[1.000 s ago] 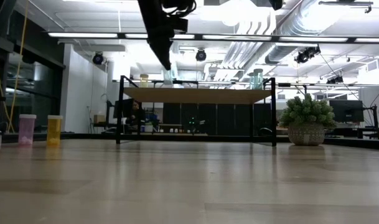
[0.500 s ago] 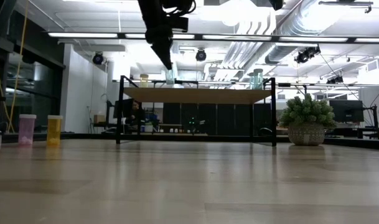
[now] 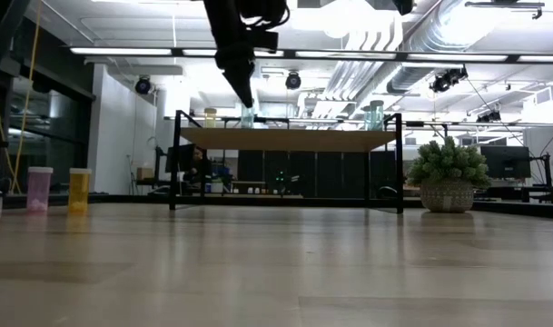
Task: Pick and place medicine bottles onto shelf by color
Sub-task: Put the blue pill bottle aligned with the other blue pill bottles on the shelf
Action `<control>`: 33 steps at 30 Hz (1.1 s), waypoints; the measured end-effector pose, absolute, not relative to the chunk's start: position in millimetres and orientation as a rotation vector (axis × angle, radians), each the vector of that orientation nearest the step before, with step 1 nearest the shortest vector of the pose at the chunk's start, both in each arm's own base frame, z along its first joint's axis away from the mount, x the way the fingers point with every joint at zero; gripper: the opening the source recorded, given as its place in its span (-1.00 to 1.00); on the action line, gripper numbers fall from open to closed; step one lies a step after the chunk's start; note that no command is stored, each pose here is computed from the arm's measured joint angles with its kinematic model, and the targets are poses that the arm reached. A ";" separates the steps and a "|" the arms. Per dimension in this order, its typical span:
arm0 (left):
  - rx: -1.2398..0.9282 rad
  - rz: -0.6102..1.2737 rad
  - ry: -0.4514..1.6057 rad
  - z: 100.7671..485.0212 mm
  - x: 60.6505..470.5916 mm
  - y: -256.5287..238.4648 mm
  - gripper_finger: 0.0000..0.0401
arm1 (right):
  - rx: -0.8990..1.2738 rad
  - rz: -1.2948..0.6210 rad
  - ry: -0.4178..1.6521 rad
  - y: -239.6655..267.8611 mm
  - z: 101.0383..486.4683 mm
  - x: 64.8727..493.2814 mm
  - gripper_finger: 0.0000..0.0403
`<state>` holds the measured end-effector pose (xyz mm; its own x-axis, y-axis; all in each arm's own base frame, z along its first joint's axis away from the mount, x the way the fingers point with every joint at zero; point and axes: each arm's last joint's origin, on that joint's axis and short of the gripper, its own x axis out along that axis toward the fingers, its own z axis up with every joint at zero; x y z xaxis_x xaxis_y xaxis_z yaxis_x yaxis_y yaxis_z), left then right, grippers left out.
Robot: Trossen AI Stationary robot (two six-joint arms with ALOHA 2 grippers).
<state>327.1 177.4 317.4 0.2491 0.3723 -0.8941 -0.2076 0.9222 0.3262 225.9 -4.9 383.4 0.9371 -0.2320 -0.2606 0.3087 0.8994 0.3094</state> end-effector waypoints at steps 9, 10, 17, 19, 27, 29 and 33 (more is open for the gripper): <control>0.145 0.423 1.217 327.7 328.6 179.2 -0.08 | 0.354 -0.281 0.221 -4.8 383.4 225.9 0.19; 0.145 0.426 1.212 329.8 328.5 179.6 -0.07 | 0.354 -0.281 0.221 -4.8 383.4 225.9 0.19; 0.159 0.450 1.146 350.5 329.3 180.4 0.01 | 0.355 -0.277 0.222 -4.7 383.4 225.9 0.19; 0.162 0.456 1.126 358.6 328.7 180.1 0.02 | 0.355 -0.277 0.222 -4.7 383.4 225.9 0.19; 0.036 0.518 0.991 400.1 317.1 172.7 -0.01 | 0.355 -0.278 0.222 -4.7 383.4 225.9 0.19; -0.037 0.498 0.925 412.7 307.9 166.0 -0.04 | 0.355 -0.278 0.222 -4.7 383.4 225.9 0.19; -0.080 0.492 0.786 440.0 281.8 145.8 -0.28 | 0.355 -0.278 0.222 -4.8 383.4 225.9 0.19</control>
